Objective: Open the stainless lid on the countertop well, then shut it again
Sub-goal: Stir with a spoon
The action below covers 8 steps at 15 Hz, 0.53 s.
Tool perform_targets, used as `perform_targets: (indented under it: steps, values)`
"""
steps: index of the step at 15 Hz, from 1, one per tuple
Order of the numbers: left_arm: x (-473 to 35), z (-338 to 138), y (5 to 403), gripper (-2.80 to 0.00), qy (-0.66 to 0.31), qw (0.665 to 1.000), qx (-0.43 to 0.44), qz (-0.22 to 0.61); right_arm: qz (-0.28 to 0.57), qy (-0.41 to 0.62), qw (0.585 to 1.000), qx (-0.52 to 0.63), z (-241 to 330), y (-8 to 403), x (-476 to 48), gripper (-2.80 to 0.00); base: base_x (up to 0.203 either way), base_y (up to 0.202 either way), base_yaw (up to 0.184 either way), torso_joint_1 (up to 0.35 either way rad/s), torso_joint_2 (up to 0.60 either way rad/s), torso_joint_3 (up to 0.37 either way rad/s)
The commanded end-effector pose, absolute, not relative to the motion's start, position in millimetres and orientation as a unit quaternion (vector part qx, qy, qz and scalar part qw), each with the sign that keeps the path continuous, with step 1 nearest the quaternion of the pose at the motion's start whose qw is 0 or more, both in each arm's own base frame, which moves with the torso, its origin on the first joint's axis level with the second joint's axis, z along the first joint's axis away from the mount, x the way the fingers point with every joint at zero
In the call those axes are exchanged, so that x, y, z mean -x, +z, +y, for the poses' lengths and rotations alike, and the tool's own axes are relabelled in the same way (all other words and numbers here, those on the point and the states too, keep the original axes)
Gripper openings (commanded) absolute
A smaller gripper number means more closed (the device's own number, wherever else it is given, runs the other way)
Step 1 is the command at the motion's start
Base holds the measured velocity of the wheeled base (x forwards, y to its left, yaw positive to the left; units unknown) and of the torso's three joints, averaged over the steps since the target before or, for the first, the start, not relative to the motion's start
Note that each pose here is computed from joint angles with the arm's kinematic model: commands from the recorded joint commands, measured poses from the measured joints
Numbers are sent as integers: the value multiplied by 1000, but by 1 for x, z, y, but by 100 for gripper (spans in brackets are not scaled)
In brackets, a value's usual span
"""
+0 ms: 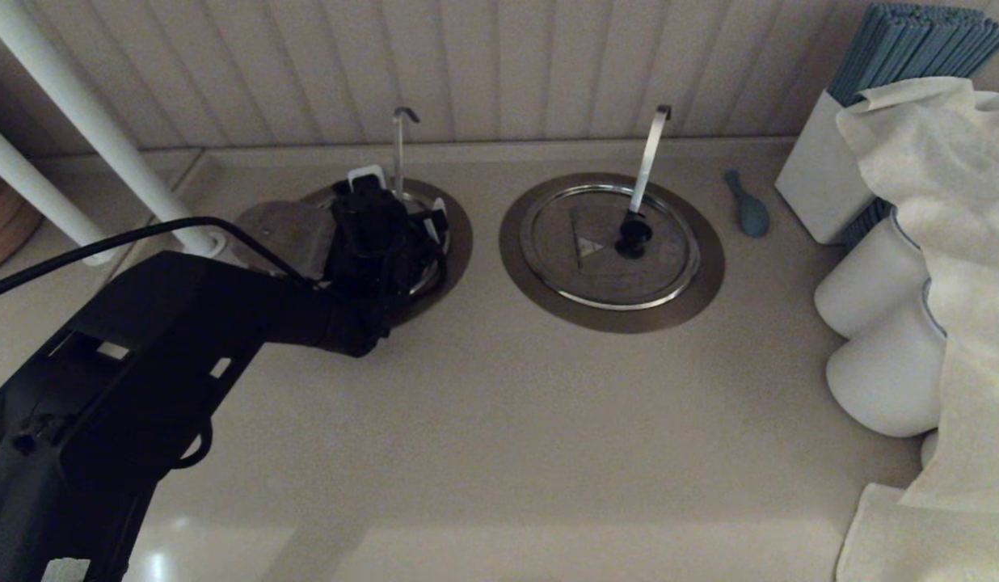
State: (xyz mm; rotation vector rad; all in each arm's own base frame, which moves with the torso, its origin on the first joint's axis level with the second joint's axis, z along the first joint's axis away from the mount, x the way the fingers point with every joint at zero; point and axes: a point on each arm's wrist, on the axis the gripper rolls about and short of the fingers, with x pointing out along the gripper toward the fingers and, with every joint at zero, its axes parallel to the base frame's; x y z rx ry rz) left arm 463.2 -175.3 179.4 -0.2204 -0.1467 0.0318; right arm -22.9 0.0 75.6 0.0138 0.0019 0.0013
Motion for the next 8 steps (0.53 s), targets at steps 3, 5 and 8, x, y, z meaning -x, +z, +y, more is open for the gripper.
perform_targets:
  steps: [3,5,8]
  values:
    - [-466,-176,178,0,19,990,114,-79,2,1,1000,-7,0,76,23,-280,0,0,0,0,0,0]
    - [-467,-175,179,-280,22,990,115,-82,1,1,1000,-7,0,76,23,-280,0,0,0,0,0,0]
    - [-466,-173,183,-280,21,988,120,-94,2,1,1000,-7,0,76,23,-280,0,0,0,0,0,0]
